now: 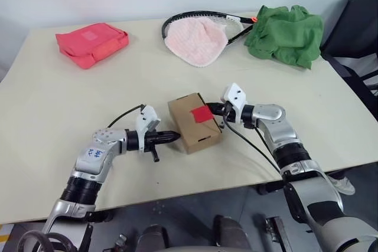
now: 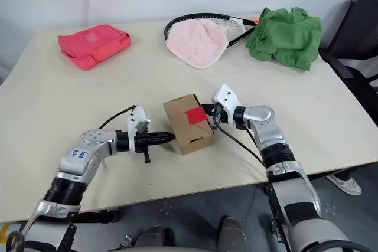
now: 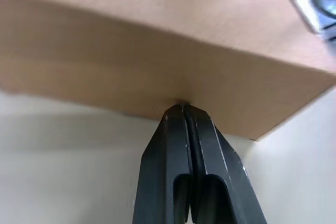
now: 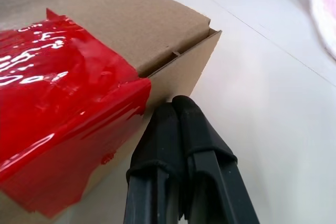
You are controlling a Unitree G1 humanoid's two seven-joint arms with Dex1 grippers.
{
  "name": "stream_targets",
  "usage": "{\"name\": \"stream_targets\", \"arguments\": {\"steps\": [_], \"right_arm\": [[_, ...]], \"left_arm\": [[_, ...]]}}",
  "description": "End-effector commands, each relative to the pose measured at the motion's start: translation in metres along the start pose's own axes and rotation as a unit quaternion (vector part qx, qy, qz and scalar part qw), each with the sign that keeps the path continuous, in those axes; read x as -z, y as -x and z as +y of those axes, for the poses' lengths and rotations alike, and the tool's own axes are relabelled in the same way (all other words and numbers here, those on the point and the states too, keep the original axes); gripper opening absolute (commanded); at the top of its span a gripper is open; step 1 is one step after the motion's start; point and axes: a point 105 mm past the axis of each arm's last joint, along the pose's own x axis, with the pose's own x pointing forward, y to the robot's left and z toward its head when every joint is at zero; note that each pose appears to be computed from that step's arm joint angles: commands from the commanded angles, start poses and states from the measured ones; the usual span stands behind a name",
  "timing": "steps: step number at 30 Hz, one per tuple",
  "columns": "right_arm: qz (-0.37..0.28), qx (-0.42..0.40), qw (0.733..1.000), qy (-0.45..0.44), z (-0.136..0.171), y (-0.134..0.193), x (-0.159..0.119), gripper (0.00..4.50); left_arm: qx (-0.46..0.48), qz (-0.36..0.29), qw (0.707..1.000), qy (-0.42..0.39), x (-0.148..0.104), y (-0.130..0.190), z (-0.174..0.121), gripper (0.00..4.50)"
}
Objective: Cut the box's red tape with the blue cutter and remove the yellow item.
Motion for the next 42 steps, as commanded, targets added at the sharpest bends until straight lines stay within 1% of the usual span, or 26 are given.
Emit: {"name": "stream_targets", "arguments": {"steps": [1,4,8,12,16,19,23,27,29,31,33,34,36,37,38,39,40,42], "right_arm": [[-0.020,-0.058,0.998,0.018,0.012,-0.007,-0.011,0.00],[-0.027,-0.103,0.994,0.015,0.021,-0.005,-0.013,0.00],[-0.030,-0.107,0.994,0.012,0.021,-0.004,-0.012,0.00],[-0.028,-0.083,0.996,0.032,0.015,-0.007,-0.010,0.00],[-0.031,-0.049,0.996,0.073,0.000,-0.003,-0.019,0.00],[-0.045,-0.040,0.993,0.098,-0.007,0.008,-0.030,0.00],[-0.060,-0.020,0.991,0.118,-0.014,0.033,-0.041,0.00],[-0.072,-0.010,0.991,0.108,-0.008,0.068,-0.047,0.00],[-0.088,-0.004,0.994,0.067,-0.001,0.088,-0.052,0.00],[-0.113,-0.013,0.993,0.023,0.015,0.110,-0.061,0.39],[-0.117,-0.025,0.993,0.004,0.035,0.120,-0.066,0.94],[-0.120,-0.026,0.992,-0.002,0.047,0.124,-0.068,1.30],[-0.122,-0.031,0.992,-0.006,0.064,0.127,-0.072,1.91],[-0.118,-0.034,0.992,-0.004,0.075,0.128,-0.073,2.28],[-0.112,-0.037,0.993,0.001,0.085,0.130,-0.073,2.54],[-0.108,-0.038,0.993,0.004,0.093,0.130,-0.073,2.95],[-0.119,-0.046,0.992,0.003,0.102,0.131,-0.075,3.31],[-0.136,-0.057,0.989,-0.007,0.114,0.132,-0.076,4.02]], "left_arm": [[0.050,-0.038,0.998,-0.018,-0.020,-0.003,-0.023,0.04],[0.072,-0.032,0.997,-0.005,-0.017,-0.001,-0.039,0.04],[0.076,-0.021,0.997,0.009,-0.011,0.001,-0.050,0.04],[0.075,-0.007,0.997,0.016,-0.004,-0.001,-0.056,0.04],[0.054,0.001,0.998,0.012,-0.001,0.001,-0.051,0.04],[0.048,0.009,0.999,0.011,-0.002,0.011,-0.049,0.04],[0.032,0.008,0.999,0.004,-0.007,0.032,-0.040,0.04],[0.001,-0.022,1.000,-0.006,-0.020,0.063,-0.030,0.04],[-0.018,-0.038,0.999,-0.013,-0.025,0.084,-0.028,0.04],[-0.070,-0.037,0.996,-0.033,-0.023,0.114,-0.018,0.00],[-0.127,-0.043,0.990,-0.036,-0.019,0.143,-0.006,0.40],[-0.158,-0.033,0.986,-0.037,-0.011,0.162,0.001,0.62],[-0.197,-0.008,0.979,-0.045,0.001,0.188,0.008,1.17],[-0.219,0.011,0.975,-0.043,0.011,0.206,0.011,1.46],[-0.240,0.033,0.969,-0.040,0.021,0.225,0.014,1.71],[-0.253,0.048,0.966,-0.038,0.027,0.239,0.015,2.07],[-0.260,0.065,0.963,-0.031,0.034,0.253,0.015,2.39],[-0.274,0.079,0.958,-0.019,0.041,0.276,0.017,3.02]]}}
